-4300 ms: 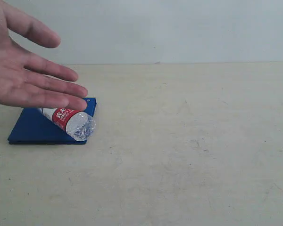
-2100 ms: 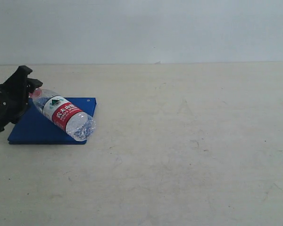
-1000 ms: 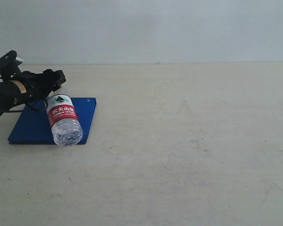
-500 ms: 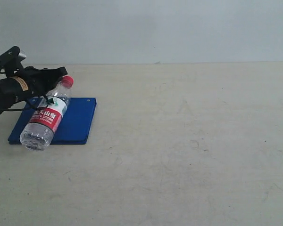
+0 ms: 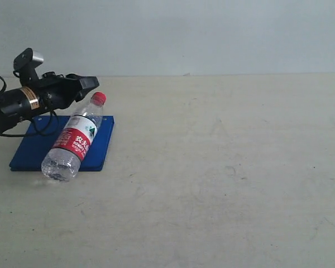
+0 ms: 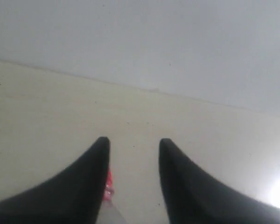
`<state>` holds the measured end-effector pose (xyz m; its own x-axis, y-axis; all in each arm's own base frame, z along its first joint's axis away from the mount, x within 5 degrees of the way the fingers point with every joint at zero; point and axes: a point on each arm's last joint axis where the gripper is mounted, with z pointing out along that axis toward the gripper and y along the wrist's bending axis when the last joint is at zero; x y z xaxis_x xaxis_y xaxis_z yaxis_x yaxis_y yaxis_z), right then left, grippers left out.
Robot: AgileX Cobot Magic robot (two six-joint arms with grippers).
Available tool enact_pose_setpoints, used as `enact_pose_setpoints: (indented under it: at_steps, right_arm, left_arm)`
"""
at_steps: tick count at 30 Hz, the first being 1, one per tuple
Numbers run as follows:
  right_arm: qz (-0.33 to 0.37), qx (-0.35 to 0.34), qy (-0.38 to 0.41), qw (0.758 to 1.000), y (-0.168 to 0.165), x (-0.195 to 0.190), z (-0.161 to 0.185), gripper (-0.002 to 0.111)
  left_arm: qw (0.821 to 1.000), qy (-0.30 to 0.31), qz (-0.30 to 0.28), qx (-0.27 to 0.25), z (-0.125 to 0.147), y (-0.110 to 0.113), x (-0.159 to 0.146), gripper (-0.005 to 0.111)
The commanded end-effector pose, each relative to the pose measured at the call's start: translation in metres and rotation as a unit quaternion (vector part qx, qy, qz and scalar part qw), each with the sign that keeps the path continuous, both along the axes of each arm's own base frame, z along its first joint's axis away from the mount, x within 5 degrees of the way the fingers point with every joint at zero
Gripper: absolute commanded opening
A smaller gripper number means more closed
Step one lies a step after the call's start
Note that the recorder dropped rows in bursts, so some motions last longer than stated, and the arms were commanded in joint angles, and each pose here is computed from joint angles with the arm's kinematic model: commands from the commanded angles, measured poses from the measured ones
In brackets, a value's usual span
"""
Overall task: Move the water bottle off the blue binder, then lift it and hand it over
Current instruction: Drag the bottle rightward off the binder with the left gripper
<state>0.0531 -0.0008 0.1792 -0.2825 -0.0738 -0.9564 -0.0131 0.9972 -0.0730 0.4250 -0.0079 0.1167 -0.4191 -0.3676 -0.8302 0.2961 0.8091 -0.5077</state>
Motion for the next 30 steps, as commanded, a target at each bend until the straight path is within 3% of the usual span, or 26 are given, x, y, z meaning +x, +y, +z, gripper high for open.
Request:
enact_pose_setpoints:
  at_steps: [1,4,7,11,14,22,27,30]
  right_arm:
    - [-0.001,-0.003,-0.008,1.000,0.000,0.000,0.002,0.000]
    - [-0.001,-0.003,-0.008,1.000,0.000,0.000,0.002,0.000]
    - [-0.001,-0.003,-0.008,1.000,0.000,0.000,0.002,0.000]
    - [-0.001,-0.003,-0.008,1.000,0.000,0.000,0.002,0.000]
    - [-0.001,-0.003,-0.008,1.000,0.000,0.000,0.002,0.000]
    - [-0.001,-0.003,-0.008,1.000,0.000,0.000,0.002,0.000]
    - [-0.001,-0.002,-0.009,1.000,0.000,0.000,0.002,0.000]
    - [-0.001,-0.003,-0.009,1.000,0.000,0.000,0.002,0.000]
  left_arm:
    - [0.997,0.044,-0.055,0.035,0.004,-0.007,0.003,0.060]
    - [0.986,0.107,-0.069,0.107,0.009,-0.010,0.009,0.059]
    - [0.974,0.128,-0.095,0.158,0.026,-0.021,0.015,0.059]
    - [0.976,0.115,-0.108,0.152,0.062,-0.043,0.023,0.059]
    - [0.979,0.106,-0.113,0.134,0.075,-0.061,0.027,0.059]
    - [0.976,0.118,-0.105,0.147,0.066,-0.091,0.023,0.059]
    - [0.971,0.126,-0.097,0.181,0.049,-0.121,0.016,0.059]
    - [0.966,0.131,-0.122,0.188,0.038,-0.146,0.010,0.059]
